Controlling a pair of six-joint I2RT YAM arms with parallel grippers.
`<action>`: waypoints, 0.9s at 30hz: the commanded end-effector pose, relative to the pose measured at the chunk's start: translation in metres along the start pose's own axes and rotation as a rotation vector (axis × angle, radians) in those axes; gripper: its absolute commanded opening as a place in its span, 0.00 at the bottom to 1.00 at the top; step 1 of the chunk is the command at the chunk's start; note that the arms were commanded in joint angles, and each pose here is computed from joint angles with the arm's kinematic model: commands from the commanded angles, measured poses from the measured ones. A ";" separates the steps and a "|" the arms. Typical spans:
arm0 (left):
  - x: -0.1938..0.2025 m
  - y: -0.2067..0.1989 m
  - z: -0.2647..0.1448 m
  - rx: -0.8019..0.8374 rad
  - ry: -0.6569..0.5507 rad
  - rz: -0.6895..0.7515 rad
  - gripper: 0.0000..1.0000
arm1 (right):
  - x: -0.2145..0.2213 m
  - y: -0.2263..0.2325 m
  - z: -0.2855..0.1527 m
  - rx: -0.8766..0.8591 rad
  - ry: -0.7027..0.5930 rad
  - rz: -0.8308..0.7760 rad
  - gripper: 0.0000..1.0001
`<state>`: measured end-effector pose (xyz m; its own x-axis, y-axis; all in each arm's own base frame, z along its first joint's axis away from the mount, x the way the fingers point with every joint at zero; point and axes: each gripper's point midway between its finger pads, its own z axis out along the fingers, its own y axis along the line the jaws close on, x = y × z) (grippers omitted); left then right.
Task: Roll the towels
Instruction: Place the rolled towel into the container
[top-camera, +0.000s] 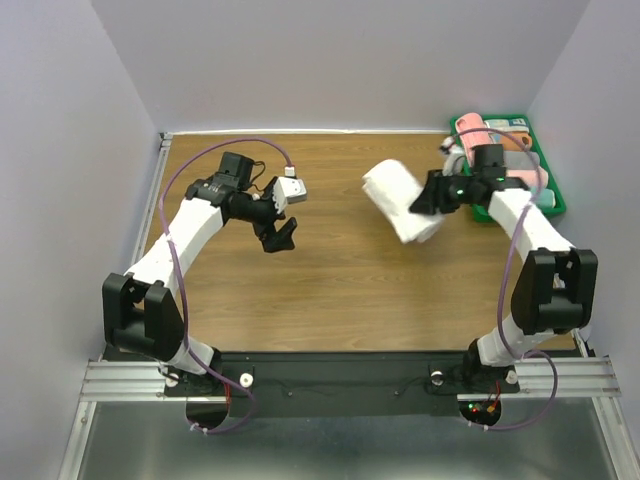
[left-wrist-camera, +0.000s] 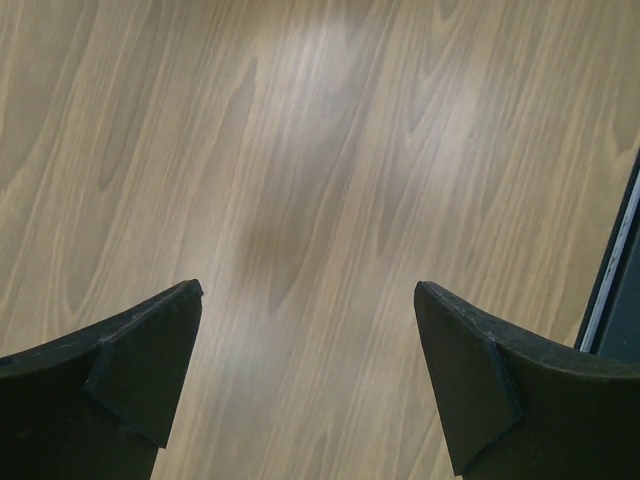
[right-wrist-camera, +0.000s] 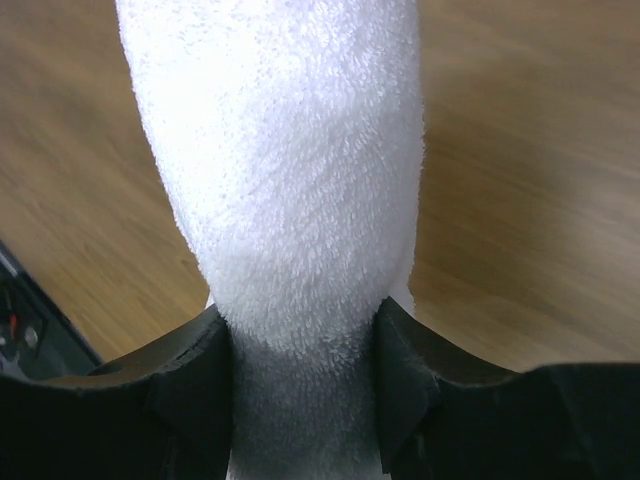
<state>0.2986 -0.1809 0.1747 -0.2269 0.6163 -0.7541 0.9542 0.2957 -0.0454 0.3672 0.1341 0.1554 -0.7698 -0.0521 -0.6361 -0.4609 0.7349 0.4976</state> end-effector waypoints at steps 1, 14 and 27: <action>-0.025 -0.008 0.002 -0.012 -0.080 -0.001 0.99 | -0.063 -0.031 -0.067 0.008 -0.181 -0.002 0.01; -0.021 -0.016 0.004 -0.004 -0.088 0.001 0.99 | -0.104 -0.167 -0.180 0.210 -0.353 0.124 0.01; -0.007 -0.019 0.008 -0.004 -0.064 -0.006 0.99 | -0.066 -0.211 -0.163 0.249 -0.261 0.280 0.01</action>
<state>0.2902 -0.1963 0.1686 -0.2458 0.5762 -0.7795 0.9473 0.3132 -0.0672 0.4458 -0.1330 0.1629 -0.7219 0.3467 -0.5989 -0.0612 0.8301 0.5543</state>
